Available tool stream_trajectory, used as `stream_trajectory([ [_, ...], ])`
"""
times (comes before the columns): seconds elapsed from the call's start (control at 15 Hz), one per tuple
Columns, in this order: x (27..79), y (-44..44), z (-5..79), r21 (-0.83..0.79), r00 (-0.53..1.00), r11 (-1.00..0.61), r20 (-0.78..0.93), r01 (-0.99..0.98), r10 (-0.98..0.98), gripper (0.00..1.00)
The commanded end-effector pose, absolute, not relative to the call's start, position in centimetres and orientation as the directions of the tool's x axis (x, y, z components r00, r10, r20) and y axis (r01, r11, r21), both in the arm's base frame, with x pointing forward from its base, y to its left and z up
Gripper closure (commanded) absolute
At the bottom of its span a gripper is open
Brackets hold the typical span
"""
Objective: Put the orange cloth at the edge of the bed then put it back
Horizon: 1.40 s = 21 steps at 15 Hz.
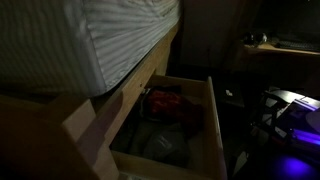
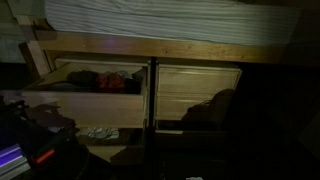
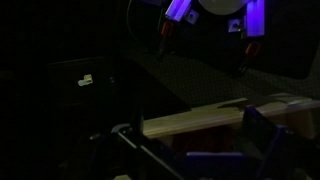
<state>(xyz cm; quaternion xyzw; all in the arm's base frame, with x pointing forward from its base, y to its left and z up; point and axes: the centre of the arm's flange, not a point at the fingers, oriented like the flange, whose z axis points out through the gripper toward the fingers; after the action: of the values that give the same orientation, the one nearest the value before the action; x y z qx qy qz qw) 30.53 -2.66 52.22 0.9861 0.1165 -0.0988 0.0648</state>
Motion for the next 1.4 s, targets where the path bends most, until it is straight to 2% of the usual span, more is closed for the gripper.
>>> stream_trajectory([
  [0.0,32.2,-0.5,45.2,0.063,0.92,-0.95,-0.278,0.306,0.277,0.0],
  [0.27,32.6,3.7,39.7,0.075,0.909,-0.925,-0.232,0.372,0.346,0.0],
  [0.8,32.6,4.6,40.2,0.1,0.904,-0.913,-0.222,0.395,0.366,0.0],
  [1.33,35.8,7.7,35.8,0.043,0.953,-0.953,-0.059,0.3,0.297,0.0],
])
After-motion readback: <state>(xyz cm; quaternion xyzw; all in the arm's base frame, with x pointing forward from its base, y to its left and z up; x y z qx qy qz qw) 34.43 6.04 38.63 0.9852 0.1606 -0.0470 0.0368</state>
